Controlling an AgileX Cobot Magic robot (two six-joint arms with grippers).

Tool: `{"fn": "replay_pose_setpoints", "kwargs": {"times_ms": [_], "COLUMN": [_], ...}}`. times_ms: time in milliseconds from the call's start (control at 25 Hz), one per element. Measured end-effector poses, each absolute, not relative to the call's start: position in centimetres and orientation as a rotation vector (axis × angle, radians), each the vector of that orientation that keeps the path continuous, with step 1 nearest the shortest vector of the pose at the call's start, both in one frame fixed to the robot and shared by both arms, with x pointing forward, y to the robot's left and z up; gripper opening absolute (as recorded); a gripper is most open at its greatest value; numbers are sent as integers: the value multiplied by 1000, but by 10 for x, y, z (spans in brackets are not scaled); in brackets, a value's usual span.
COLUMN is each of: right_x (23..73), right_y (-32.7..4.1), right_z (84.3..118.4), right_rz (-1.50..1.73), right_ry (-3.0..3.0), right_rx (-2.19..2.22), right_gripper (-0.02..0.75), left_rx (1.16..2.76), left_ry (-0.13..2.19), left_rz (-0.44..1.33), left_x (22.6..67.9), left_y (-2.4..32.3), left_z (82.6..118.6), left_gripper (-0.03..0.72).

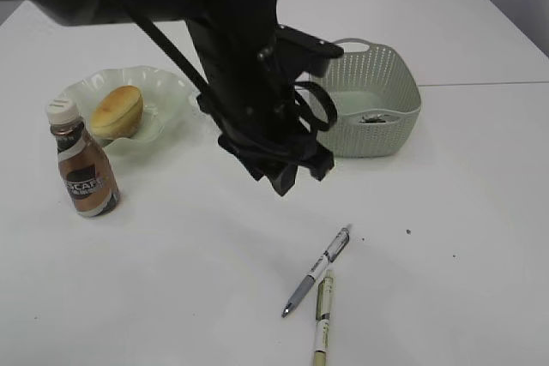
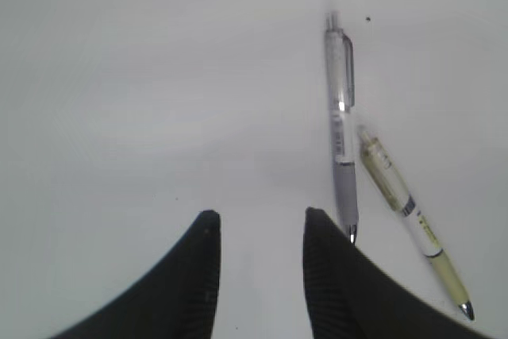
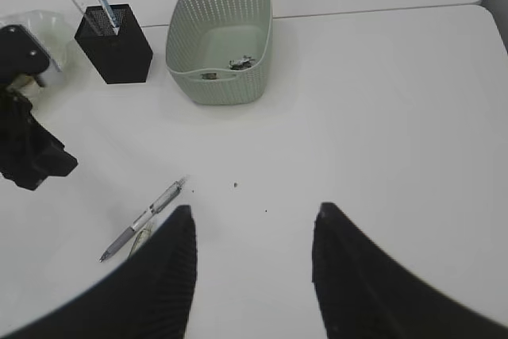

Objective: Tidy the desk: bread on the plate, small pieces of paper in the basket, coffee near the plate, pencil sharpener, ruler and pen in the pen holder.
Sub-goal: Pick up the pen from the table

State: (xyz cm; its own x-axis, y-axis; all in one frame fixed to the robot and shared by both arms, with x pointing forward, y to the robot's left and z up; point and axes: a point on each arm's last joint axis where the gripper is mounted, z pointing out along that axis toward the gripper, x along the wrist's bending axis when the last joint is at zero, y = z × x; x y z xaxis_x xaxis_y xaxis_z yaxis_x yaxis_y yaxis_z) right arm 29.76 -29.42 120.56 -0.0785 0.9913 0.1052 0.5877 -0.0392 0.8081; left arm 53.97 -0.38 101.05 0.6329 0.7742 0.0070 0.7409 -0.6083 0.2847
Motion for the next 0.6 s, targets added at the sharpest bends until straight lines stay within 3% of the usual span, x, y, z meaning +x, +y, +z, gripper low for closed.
{"fn": "replay_pose_setpoints", "kwargs": {"times_ms": [600], "right_x": [298], "right_y": [-296], "right_z": [1206], "right_rz": [968], "right_ry": [1697], "right_rx": [1662], "right_gripper": [354], "left_rx": [2769], "left_ry": [1226], "left_rz": [-12], "left_x": [535], "left_y": [-25], "left_z": [939], "left_gripper": [255]}}
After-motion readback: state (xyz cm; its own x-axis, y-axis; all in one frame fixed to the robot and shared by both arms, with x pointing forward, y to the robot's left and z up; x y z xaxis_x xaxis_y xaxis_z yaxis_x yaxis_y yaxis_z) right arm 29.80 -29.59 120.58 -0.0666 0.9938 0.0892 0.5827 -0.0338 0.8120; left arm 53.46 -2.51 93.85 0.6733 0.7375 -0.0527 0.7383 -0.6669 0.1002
